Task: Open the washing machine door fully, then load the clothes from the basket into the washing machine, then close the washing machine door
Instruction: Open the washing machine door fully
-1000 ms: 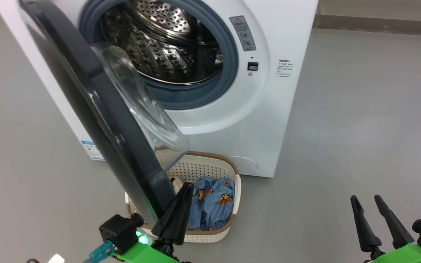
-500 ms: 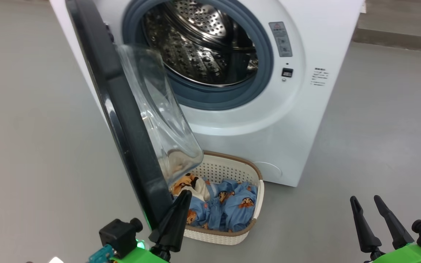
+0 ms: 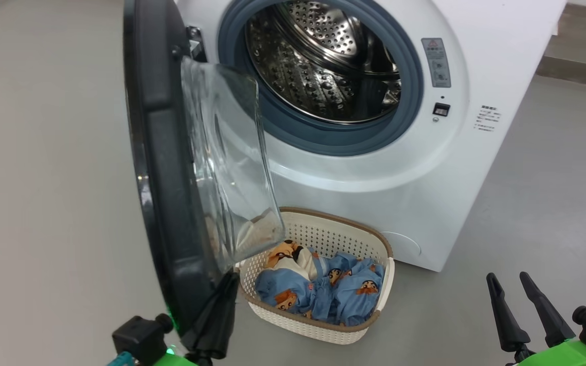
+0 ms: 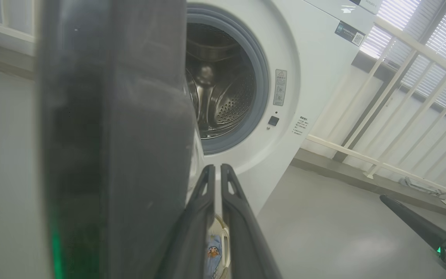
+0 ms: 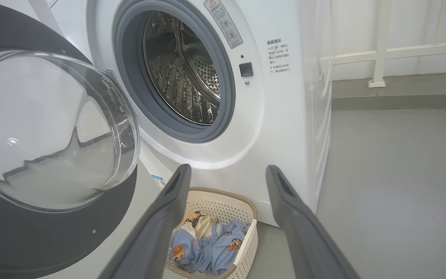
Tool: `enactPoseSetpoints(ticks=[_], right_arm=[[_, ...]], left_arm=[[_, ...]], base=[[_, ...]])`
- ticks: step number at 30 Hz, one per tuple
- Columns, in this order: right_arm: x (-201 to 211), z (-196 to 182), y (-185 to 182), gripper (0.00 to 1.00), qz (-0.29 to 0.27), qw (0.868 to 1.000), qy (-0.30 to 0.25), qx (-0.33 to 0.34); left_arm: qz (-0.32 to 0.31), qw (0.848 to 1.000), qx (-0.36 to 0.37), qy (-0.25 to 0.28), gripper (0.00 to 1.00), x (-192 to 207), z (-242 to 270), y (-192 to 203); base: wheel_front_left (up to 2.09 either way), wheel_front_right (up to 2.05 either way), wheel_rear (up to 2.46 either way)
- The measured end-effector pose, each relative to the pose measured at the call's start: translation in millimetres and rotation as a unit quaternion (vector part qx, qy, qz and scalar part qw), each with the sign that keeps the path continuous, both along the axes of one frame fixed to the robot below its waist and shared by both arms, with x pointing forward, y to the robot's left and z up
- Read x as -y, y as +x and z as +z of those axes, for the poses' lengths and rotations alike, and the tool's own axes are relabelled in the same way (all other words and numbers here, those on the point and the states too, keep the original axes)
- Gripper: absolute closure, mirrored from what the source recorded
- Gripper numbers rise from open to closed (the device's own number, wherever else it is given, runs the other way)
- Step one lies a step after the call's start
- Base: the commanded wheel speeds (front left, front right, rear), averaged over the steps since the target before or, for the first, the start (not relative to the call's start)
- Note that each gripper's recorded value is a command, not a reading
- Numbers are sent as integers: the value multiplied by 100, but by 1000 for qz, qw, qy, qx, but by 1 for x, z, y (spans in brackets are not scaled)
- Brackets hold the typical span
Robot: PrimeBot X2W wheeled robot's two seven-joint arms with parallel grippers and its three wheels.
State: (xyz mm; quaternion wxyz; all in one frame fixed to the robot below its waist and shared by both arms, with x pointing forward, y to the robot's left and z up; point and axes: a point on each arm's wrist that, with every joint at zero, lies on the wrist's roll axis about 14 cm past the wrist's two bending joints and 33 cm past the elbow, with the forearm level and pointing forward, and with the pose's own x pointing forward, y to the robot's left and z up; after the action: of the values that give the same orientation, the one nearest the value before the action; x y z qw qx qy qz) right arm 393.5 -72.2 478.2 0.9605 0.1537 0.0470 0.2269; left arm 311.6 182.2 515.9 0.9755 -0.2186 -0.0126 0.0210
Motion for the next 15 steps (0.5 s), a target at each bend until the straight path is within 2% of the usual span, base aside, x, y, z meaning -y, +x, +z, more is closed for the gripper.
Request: enactPoseSetpoints(ticks=[15], right_arm=[[-17,-2,3,0,23,1000,1,-3]], left_arm=[[137,990,-22,31,100,-90,-4,-30]], base=[[0,0,0]])
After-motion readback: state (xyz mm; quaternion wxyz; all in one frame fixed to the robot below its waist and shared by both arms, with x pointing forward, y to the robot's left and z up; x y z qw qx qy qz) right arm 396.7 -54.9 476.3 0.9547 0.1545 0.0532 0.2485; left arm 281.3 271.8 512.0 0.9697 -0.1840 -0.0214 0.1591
